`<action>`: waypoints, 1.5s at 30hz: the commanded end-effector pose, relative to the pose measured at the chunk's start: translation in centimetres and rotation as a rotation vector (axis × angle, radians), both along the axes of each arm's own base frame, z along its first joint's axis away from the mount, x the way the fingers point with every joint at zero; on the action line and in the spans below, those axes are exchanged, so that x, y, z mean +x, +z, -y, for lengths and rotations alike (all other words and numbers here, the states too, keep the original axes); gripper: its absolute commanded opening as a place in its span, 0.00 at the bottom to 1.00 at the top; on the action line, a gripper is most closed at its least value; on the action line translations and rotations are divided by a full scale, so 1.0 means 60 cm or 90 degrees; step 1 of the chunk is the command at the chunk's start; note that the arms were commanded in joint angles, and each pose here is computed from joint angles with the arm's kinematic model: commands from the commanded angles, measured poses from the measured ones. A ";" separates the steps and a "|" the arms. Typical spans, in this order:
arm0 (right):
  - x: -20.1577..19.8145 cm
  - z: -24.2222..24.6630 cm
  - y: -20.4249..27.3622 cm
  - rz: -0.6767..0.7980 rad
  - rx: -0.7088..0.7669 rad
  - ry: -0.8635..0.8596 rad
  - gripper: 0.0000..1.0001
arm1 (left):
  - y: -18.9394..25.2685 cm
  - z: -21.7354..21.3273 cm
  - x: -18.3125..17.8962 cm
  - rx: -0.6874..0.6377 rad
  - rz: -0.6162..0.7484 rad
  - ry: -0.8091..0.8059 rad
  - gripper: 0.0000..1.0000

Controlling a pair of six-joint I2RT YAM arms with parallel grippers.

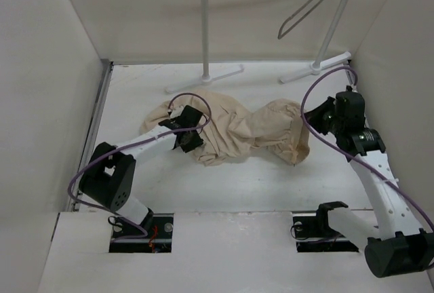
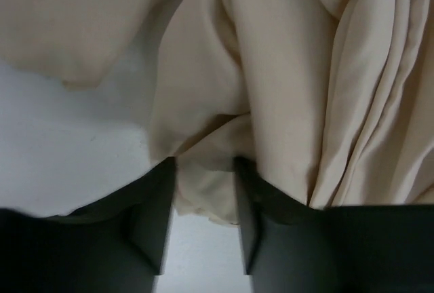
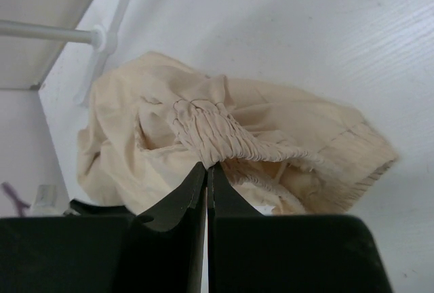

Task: Place the trousers on the hanger
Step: Flatten out the trousers at the center of the board.

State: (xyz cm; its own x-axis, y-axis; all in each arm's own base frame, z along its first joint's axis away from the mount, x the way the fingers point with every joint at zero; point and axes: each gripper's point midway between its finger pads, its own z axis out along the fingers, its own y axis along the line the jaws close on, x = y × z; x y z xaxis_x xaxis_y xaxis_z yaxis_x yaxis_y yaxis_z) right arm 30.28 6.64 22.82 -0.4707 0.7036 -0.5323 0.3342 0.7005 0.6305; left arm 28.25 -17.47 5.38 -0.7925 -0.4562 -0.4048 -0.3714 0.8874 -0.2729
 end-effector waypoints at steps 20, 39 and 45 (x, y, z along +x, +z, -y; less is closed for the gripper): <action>-0.141 -0.002 0.343 0.338 -0.011 0.024 0.03 | 0.546 -0.253 -0.039 -0.052 0.426 0.192 0.01; -0.023 0.125 -0.020 0.021 0.004 -0.189 0.09 | 0.193 -0.292 -0.179 0.096 0.029 0.225 0.37; -0.016 0.134 -0.028 0.008 -0.026 -0.197 0.09 | 0.293 -0.246 0.006 0.032 0.168 0.214 0.53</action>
